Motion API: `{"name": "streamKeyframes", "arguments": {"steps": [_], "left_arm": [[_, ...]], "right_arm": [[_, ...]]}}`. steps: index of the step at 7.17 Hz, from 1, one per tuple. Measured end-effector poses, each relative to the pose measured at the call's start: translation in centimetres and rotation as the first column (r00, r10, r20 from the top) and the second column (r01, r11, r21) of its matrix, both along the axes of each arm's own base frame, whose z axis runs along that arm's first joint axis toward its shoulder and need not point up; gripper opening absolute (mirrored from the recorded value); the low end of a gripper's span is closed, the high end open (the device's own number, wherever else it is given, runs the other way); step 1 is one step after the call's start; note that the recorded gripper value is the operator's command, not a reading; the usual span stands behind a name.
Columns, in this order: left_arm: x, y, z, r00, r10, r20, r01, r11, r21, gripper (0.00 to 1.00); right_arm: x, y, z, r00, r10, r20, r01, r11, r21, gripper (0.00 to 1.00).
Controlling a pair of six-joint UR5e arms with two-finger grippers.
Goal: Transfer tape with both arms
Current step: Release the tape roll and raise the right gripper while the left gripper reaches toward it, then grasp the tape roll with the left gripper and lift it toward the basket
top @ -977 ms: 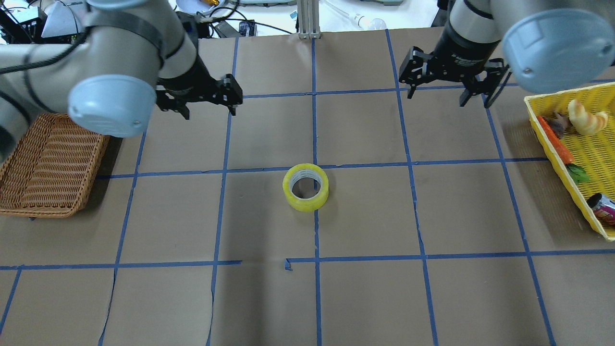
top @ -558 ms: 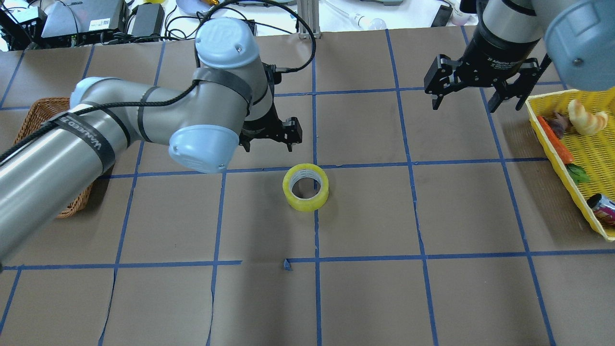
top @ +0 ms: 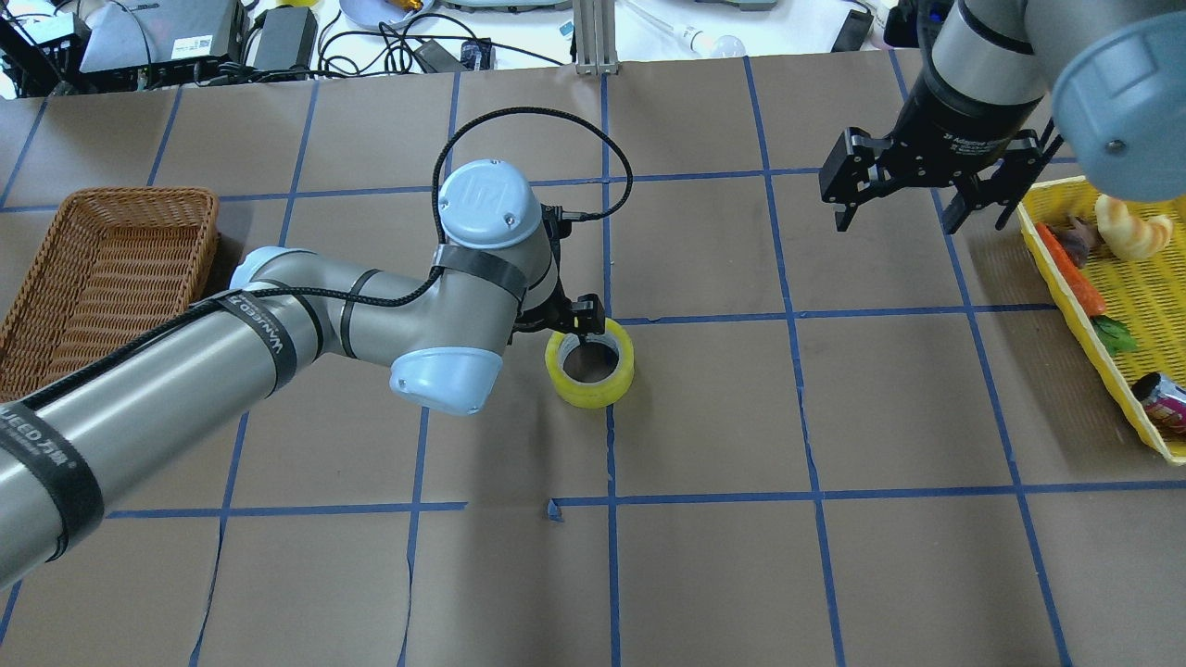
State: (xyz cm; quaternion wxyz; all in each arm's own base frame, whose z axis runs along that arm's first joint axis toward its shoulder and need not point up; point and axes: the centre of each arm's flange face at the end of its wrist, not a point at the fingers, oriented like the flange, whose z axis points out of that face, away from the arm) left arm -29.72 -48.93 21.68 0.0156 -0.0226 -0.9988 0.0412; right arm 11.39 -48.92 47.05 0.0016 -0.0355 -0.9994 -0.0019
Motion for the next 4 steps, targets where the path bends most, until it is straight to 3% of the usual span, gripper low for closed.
{"name": "streamKeyframes", "arguments": {"steps": [1,2,3,4], "left_arm": [[-0.1,-0.2,-0.9,1.0,0.0,-0.001,0.0,1.0,-0.005,0.25],[-0.2,-0.4,-1.5,1.0,0.011,-0.008,-0.011,1.0,-0.013,0.08],[-0.3,-0.3,-2.3,0.999,0.035,-0.015,-0.035,0.999,-0.006,0.0],[-0.4,-0.3,-2.9,0.998,0.053,-0.018,-0.053,0.999,0.001,0.0]], "right_arm": [[0.0,0.1,0.1,1.0,0.015,-0.004,-0.015,1.0,-0.004,1.0],[-0.1,0.2,0.3,1.0,0.029,-0.007,-0.029,1.0,-0.008,1.0],[-0.1,0.2,0.4,0.999,0.036,-0.007,-0.036,0.999,-0.01,1.0],[-0.1,0.2,0.4,0.999,0.039,-0.008,-0.039,0.999,-0.011,1.0]]}}
